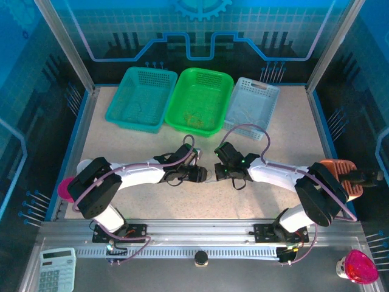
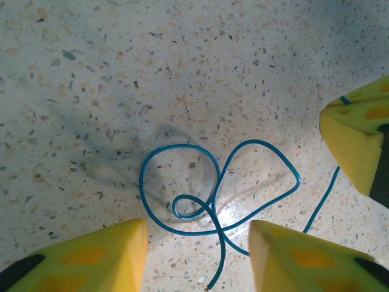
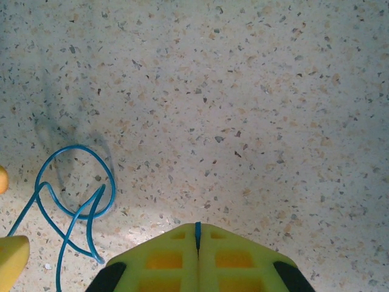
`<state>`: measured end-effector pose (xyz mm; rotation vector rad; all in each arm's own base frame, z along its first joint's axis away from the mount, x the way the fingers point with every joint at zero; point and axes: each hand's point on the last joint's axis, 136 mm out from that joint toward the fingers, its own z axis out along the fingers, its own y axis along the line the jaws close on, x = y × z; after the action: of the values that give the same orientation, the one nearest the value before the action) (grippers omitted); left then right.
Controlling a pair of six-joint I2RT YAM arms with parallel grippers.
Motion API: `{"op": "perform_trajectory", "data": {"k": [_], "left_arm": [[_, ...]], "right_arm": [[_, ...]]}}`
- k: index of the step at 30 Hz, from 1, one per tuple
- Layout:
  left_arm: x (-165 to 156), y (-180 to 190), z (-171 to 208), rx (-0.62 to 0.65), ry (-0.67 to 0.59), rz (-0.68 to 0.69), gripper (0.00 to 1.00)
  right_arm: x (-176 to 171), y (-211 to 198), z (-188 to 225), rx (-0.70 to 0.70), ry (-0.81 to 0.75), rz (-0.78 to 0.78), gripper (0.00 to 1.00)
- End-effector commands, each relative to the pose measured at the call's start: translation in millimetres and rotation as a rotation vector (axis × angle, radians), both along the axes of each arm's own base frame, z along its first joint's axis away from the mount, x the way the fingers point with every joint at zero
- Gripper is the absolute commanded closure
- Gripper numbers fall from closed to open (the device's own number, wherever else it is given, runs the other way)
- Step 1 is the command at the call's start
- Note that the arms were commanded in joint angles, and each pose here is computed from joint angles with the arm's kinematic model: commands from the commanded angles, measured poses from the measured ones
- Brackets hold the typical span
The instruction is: Untangle the cables
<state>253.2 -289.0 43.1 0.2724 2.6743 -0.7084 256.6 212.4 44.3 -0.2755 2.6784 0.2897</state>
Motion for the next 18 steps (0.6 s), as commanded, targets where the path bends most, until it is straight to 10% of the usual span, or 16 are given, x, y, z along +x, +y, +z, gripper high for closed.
{"op": "perform_trajectory", "data": {"k": [1, 8, 18], "left_arm": [[4.2, -4.7, 0.5, 0.011, -0.020, -0.012, 0.55], [5.1, -5.3, -4.3, 0.018, -0.012, -0.012, 0.63], [12.3, -5.0, 23.9, 0.005, -0.085, -0.016, 1.00]], "right_arm": [[1.3, -3.4, 0.9, -0.008, -0.012, -0.017, 1.00], [1.5, -2.6, 2.2, -0.003, -0.014, -0.016, 1.00], [2.8, -8.7, 10.5, 0.014, -0.027, -0.030, 1.00]]}}
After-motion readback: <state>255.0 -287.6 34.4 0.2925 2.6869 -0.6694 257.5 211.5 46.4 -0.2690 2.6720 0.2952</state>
